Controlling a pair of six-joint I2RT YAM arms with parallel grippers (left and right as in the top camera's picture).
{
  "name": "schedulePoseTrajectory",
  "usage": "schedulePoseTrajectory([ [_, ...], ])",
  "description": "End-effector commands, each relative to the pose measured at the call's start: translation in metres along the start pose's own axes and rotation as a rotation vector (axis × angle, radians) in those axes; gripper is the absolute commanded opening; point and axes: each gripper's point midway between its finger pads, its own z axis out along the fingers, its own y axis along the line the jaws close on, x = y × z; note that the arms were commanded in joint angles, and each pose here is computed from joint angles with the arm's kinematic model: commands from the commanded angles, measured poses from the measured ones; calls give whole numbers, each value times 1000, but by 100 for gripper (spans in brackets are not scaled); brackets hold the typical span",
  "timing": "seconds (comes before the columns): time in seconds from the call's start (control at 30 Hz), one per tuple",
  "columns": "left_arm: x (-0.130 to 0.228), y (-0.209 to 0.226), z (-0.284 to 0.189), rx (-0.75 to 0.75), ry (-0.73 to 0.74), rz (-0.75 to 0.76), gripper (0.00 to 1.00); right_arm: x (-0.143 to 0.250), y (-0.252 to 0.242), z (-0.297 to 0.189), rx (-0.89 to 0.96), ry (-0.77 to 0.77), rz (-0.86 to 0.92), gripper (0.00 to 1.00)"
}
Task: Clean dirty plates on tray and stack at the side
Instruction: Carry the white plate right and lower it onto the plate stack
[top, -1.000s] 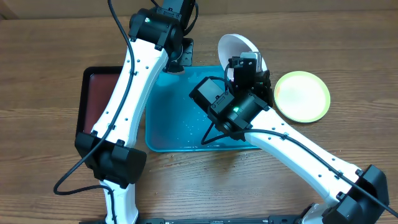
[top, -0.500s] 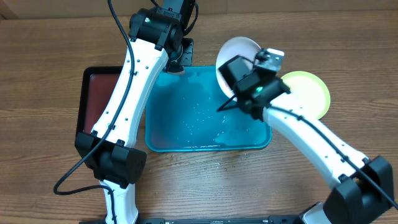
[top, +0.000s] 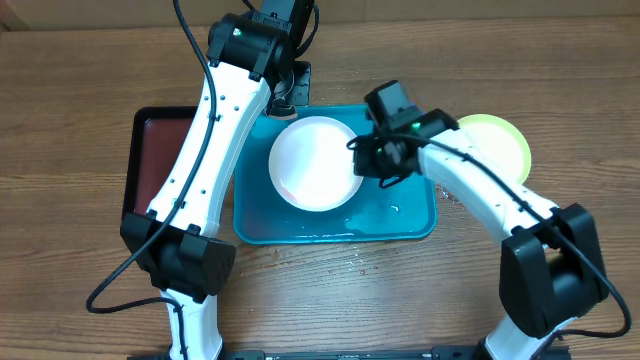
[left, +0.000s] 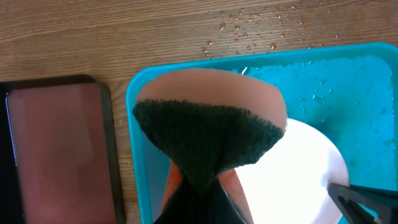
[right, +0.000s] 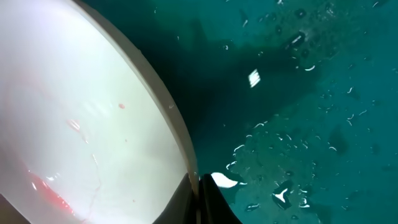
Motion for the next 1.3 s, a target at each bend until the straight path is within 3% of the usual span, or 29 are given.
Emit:
schedulePoseTrajectory([
  [0.0,-4,0,-5,12,-17,-1,4,-24,-44,-17,-16,-17,191,4],
  [0.2,-4,0,-5,12,-17,-1,4,-62,-157,-49,47,-125,516,4],
  [0.3,-4,0,-5,12,-18,-2,4,-66,-221,-67,172,-202,654,4],
  [0.4,-4,0,-5,12,-18,-2,4,-54,-274,-78,287,-232,753,4],
  [0.6,-5,0,-5,13,-22,-2,4,-15,-323,-73,336,-185,891,4],
  [0.87,-8,-1,-5,17,-35,-4,4,-7,-321,-61,307,-167,891,4],
  [1.0,-6,-1,-5,15,-26,-3,4,8,-308,-57,299,-83,859,5],
  [1.27,-6,2,-5,2,-28,-2,4,14,-290,-60,229,0,771,36],
])
